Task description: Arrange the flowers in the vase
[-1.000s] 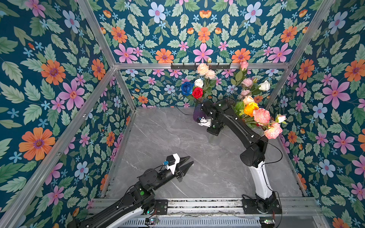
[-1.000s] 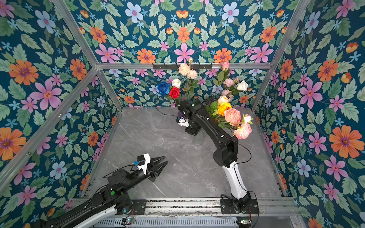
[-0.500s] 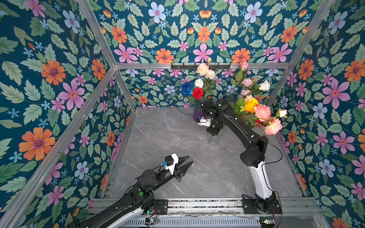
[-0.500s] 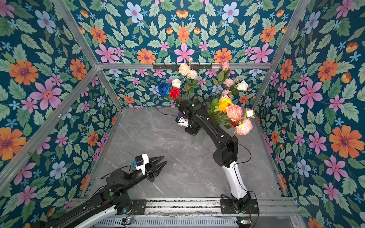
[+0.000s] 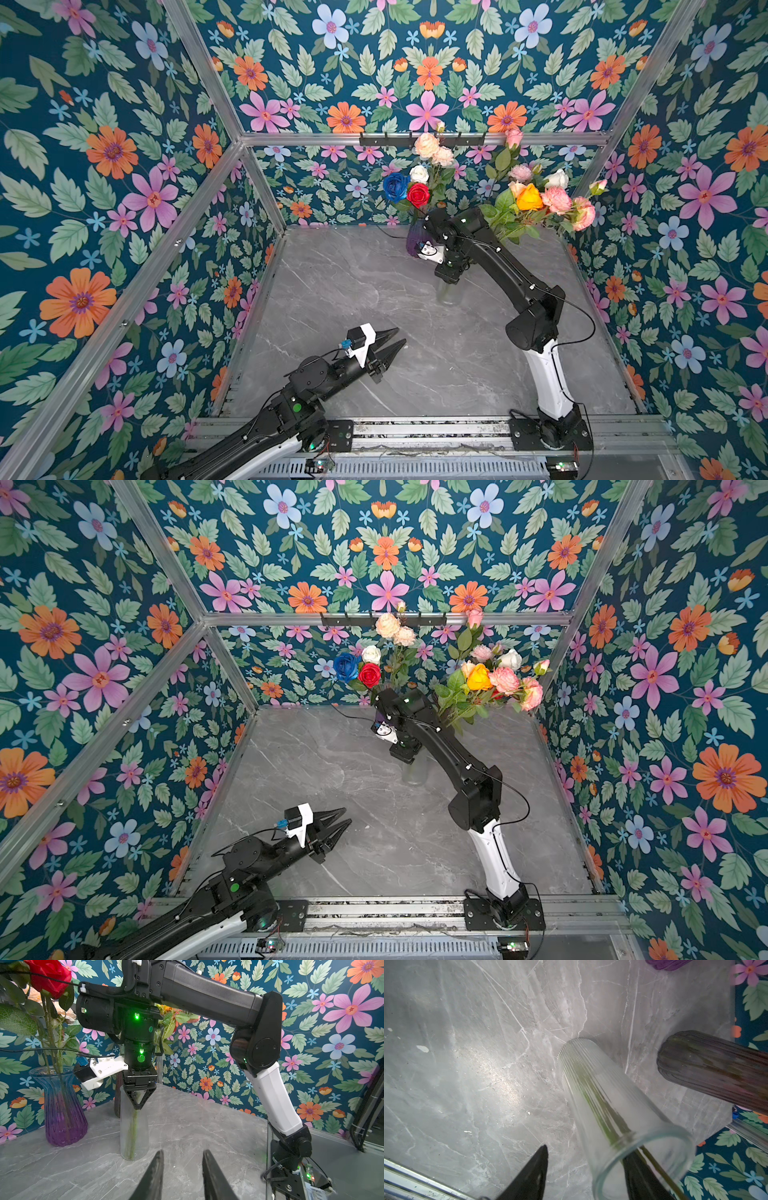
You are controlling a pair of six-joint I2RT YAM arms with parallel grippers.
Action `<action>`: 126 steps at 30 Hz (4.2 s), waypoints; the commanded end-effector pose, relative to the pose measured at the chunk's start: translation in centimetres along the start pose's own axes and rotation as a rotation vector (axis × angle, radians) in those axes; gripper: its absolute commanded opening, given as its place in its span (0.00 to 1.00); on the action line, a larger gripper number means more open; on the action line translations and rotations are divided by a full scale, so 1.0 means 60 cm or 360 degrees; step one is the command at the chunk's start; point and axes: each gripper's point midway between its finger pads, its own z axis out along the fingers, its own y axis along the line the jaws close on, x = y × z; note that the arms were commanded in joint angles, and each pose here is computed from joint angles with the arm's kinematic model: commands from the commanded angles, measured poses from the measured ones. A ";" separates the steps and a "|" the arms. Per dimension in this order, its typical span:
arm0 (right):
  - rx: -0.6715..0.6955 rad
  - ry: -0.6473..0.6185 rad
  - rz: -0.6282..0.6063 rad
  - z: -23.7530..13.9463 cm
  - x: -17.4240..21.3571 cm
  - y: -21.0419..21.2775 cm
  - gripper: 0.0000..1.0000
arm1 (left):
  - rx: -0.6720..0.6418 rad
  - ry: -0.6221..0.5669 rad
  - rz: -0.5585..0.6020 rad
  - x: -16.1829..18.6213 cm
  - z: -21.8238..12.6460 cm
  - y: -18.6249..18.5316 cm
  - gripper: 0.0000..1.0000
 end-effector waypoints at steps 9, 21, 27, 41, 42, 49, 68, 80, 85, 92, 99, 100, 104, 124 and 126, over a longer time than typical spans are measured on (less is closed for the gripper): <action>0.0106 -0.0270 -0.0049 -0.077 -0.046 0.012 0.78 | 0.0010 -0.0052 -0.0005 -0.015 0.000 -0.002 0.34; -0.0004 -0.0231 -0.0215 -0.094 -0.042 0.103 0.77 | 0.0008 -0.0105 -0.0030 -0.025 -0.014 -0.003 0.33; -0.0040 -0.0325 -0.0198 -0.132 -0.041 0.124 0.75 | 0.0012 -0.0130 -0.0055 -0.032 -0.022 -0.004 0.33; -0.0257 -0.1685 0.0173 -0.393 0.086 0.205 0.87 | -0.0154 -0.0146 -0.0153 -0.020 -0.026 0.027 0.52; -0.0262 -0.1707 0.0228 -0.377 0.107 0.208 0.88 | -0.0170 -0.0148 -0.0161 -0.017 -0.026 0.031 0.53; -0.0366 -0.1561 0.0995 -0.168 0.195 0.202 0.87 | -0.0327 -0.0137 -0.0209 0.006 -0.024 0.061 0.58; 0.0504 -0.1104 0.2864 0.117 0.514 -0.061 0.99 | -0.1460 -0.0018 -0.0182 0.079 -0.101 0.254 0.94; 0.1073 -0.1660 0.2079 0.061 0.483 -0.137 0.99 | -0.2060 -0.0041 0.0132 0.083 -0.194 0.385 0.99; 0.1041 -0.1646 0.2008 0.088 0.458 -0.141 0.99 | -0.2159 0.0024 0.0338 0.071 -0.201 0.394 1.00; 0.1118 -0.1681 0.1667 0.132 0.394 -0.125 0.99 | -0.2277 0.0099 0.0490 0.085 -0.223 0.401 1.00; 0.0971 -0.1465 0.1721 0.167 0.380 -0.141 0.99 | -0.2334 0.0039 0.0508 0.098 -0.258 0.406 1.00; 0.0984 -0.1466 0.1722 0.167 0.382 -0.142 0.99 | -0.2348 0.0048 0.0507 0.103 -0.262 0.410 1.00; 0.0986 -0.1468 0.1724 0.167 0.382 -0.142 0.99 | -0.2351 0.0080 0.0514 0.109 -0.262 0.427 1.00; 0.0803 -0.1411 0.1815 0.187 0.389 -0.158 0.99 | -0.2103 0.0349 0.0193 0.186 -0.221 0.582 1.00; 0.0824 -0.1434 0.1775 0.182 0.385 -0.152 0.99 | -0.2052 0.0367 0.0191 0.189 -0.211 0.580 1.00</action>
